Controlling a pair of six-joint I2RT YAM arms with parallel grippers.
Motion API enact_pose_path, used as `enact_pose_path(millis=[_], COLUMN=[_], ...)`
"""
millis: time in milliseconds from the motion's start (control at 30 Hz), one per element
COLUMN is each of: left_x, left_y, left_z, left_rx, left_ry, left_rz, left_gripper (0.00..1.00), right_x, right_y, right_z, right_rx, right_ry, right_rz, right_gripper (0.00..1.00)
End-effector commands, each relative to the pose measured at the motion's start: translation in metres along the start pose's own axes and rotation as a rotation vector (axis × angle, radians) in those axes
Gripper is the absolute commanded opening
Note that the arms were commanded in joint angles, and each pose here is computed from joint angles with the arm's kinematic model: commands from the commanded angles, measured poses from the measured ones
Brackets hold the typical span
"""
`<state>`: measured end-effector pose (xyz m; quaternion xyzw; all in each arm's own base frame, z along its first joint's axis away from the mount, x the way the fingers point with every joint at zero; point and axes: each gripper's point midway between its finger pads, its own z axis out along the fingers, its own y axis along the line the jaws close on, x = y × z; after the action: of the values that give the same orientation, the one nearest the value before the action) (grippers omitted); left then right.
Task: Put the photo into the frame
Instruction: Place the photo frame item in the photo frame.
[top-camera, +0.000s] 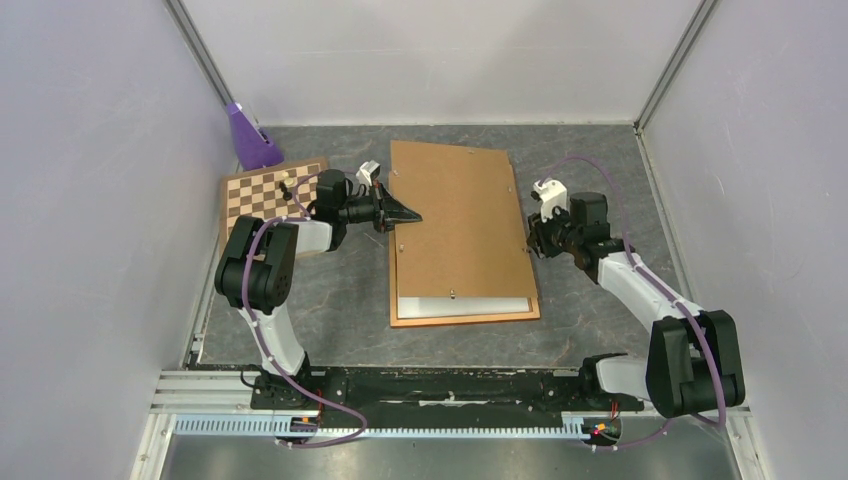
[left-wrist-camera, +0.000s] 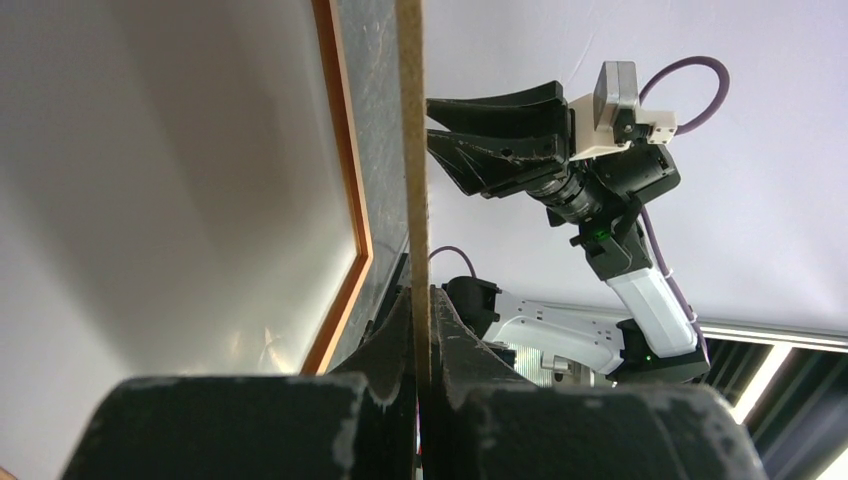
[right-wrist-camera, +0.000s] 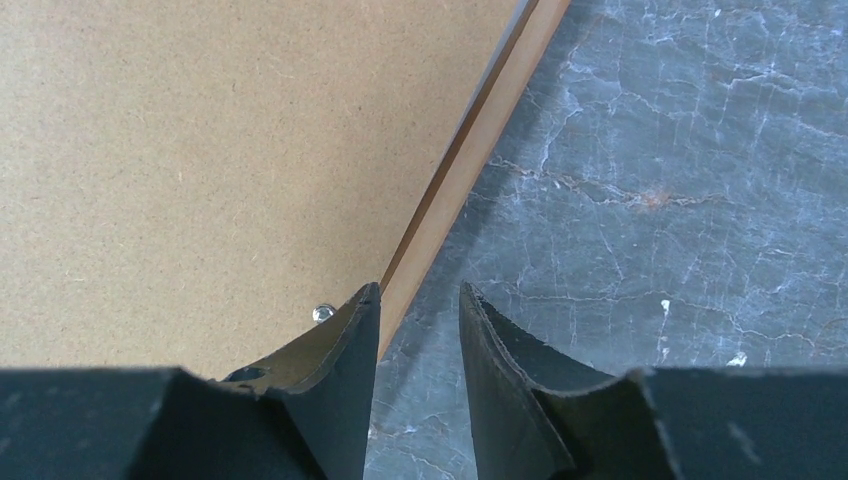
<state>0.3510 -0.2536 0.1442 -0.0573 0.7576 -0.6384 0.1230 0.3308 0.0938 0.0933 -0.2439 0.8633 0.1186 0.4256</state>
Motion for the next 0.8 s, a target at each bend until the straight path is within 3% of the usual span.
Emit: enact_pose_path(millis=[0, 767], left_x=[-0.007, -0.007], left_y=[-0.028, -0.029], left_z=[0.001, 0.001], left_rx=[0.065, 0.075], left_ry=[-0.004, -0.005], left_rz=[0.147, 0.142], left_gripper=[0.02, 0.02], right_x=[-0.003, 0.005], right_y=[0.003, 0.018], right_z=[-0.002, -0.003], right_rx=[0.000, -0.058], right_ry=[-0.018, -0.008], right_rz=[-0.024, -0.055], right_gripper=[0.38, 0.36])
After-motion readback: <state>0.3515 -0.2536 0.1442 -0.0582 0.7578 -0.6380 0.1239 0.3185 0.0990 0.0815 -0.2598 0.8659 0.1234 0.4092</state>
